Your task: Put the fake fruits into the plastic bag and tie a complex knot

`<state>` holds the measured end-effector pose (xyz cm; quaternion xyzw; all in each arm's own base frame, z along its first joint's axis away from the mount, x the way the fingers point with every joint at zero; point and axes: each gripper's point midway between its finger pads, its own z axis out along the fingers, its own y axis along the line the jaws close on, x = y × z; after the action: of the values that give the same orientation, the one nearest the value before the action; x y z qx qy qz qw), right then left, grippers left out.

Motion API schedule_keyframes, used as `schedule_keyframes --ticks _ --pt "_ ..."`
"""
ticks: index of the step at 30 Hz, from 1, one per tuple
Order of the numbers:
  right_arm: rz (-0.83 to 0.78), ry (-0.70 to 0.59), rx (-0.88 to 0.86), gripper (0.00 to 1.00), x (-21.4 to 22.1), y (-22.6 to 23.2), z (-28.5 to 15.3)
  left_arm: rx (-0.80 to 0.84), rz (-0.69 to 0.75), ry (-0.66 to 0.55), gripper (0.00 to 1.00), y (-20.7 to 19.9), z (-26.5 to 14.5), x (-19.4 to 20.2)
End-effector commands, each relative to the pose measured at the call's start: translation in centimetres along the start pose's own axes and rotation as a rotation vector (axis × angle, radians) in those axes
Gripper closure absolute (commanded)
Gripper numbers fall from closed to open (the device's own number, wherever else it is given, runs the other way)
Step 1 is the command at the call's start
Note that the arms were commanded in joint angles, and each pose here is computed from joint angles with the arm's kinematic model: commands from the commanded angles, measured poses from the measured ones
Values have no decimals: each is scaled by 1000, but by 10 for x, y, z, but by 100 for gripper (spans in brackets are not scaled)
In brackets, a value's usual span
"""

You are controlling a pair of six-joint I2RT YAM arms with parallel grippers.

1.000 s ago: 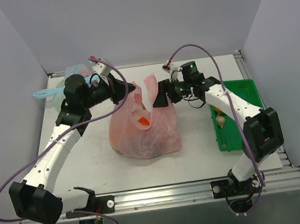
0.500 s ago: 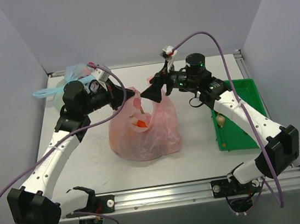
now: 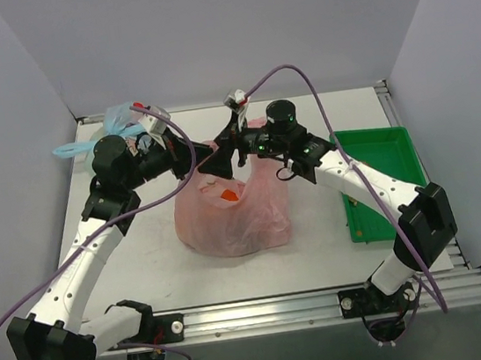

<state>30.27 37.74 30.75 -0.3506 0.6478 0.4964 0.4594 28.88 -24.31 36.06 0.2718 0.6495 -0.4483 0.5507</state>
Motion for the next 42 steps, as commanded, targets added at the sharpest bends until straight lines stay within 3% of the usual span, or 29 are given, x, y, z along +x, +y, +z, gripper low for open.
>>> schedule_keyframes --ticks 1,7,10,13,14,17,33,34,37,38,39,40,41,42 --pt "-35 -29 -104 1 -2 30 9 10 38 -67 100 -7 -4 -19" --pt "-20 -28 -115 0 2 42 4 -15 36 -58 100 -1 -5 -10" --pt "63 -25 -65 1 8 31 11 -17 7 -75 100 -1 -3 -13" --pt "164 -23 -32 11 15 20 25 -16 -2 -89 100 0 -1 -19" --pt "176 -28 -16 29 14 15 29 -22 -8 -93 100 2 0 -19" --pt "257 -16 28 50 26 2 41 -52 -32 -119 100 5 -1 -25" --pt "365 166 71 67 115 11 46 -148 -53 -226 100 15 -19 -39" --pt "368 173 74 71 118 9 46 -164 -55 -230 100 18 -21 -38" --pt "360 191 53 100 122 13 45 -197 -65 -232 100 24 -25 -35" --pt "359 199 43 100 123 15 44 -196 -62 -230 96 24 -28 -34" --pt "351 198 33 100 121 16 45 -208 -55 -231 84 28 -32 -34" --pt "336 197 19 100 119 18 44 -212 -49 -217 53 31 -36 -30" --pt "328 207 0 100 119 22 43 -186 -29 -207 39 25 -41 -31" --pt "314 200 -18 100 113 25 44 -181 -16 -198 31 24 -46 -31"
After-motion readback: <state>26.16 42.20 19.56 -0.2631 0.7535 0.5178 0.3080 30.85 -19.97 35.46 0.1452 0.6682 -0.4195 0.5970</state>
